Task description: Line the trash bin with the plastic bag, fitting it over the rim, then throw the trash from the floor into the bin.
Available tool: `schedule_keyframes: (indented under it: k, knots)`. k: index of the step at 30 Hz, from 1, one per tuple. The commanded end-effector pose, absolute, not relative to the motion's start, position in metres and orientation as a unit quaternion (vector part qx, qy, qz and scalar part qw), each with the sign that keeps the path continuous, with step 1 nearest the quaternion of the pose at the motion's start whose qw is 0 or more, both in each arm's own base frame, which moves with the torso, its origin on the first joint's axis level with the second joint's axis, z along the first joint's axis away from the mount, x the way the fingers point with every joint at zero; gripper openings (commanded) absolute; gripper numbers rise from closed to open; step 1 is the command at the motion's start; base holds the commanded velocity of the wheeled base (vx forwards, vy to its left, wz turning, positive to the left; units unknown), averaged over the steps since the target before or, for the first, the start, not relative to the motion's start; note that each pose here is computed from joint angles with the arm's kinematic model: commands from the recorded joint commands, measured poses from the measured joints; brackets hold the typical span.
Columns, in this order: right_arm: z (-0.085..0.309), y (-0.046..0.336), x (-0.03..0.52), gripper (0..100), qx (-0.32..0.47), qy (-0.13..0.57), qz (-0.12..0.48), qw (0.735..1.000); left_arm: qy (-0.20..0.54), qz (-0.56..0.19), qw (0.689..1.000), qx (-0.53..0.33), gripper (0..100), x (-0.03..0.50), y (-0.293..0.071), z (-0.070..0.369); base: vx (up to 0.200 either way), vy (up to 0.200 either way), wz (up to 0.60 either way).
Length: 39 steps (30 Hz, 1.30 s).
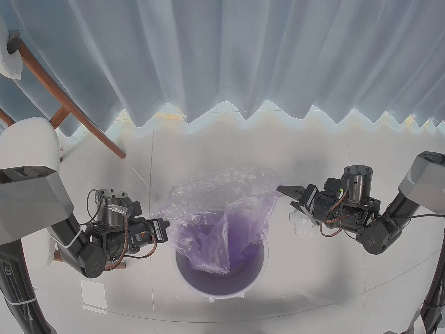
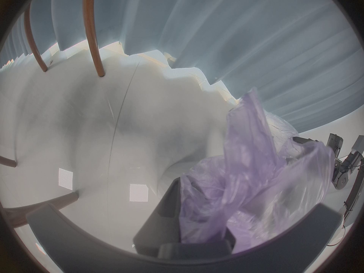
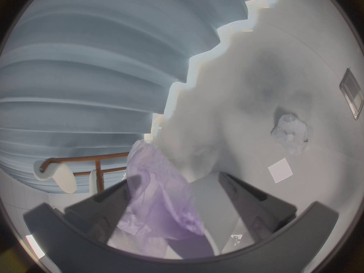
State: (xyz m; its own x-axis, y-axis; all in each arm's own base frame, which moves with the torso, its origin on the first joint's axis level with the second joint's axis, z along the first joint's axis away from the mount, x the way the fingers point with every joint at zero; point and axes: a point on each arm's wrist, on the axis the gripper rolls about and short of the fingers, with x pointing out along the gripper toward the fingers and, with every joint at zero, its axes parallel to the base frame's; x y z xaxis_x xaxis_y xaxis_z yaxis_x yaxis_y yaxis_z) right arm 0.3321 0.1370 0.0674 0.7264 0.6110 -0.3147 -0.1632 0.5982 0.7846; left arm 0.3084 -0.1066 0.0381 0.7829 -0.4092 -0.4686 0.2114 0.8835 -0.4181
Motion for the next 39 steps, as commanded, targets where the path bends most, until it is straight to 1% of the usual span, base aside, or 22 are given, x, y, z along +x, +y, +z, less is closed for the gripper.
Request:
schedule_keyframes:
  k: [1,3,9,13,19,24,29,39]
  knots:
    - [0.088,0.146,0.312,100,0.382,0.288,0.263,0.838,0.271,-0.17,0.931,-0.176,0,0.307,-0.106,0.047,0.0,0.0,0.0]
    - [0.093,0.152,0.304,100,0.378,0.286,0.277,0.836,0.269,-0.172,0.931,-0.176,0,0.305,-0.106,0.048,0.0,0.0,0.0]
    - [0.118,0.152,0.287,100,0.378,0.262,0.3,0.836,0.261,-0.185,0.931,-0.175,0,0.296,-0.111,0.059,0.0,0.0,0.0]
    - [0.124,0.165,0.269,100,0.37,0.27,0.329,0.826,0.26,-0.202,0.929,-0.171,0,0.287,-0.118,0.064,0.0,0.0,0.0]
    - [0.111,0.189,0.246,100,0.349,0.31,0.357,0.809,0.259,-0.21,0.928,-0.168,0,0.28,-0.123,0.067,0.0,0.0,0.0]
    - [0.102,0.193,0.247,100,0.344,0.323,0.352,0.808,0.26,-0.21,0.928,-0.167,0,0.279,-0.123,0.067,0.0,0.0,0.0]
    - [0.086,0.204,0.241,100,0.321,0.352,0.344,0.809,0.261,-0.212,0.927,-0.165,0,0.278,-0.125,0.067,0.0,0.0,0.0]
    - [0.076,0.218,0.23,100,0.304,0.366,0.345,0.809,0.267,-0.216,0.925,-0.161,0,0.273,-0.128,0.065,0.0,0.0,0.0]
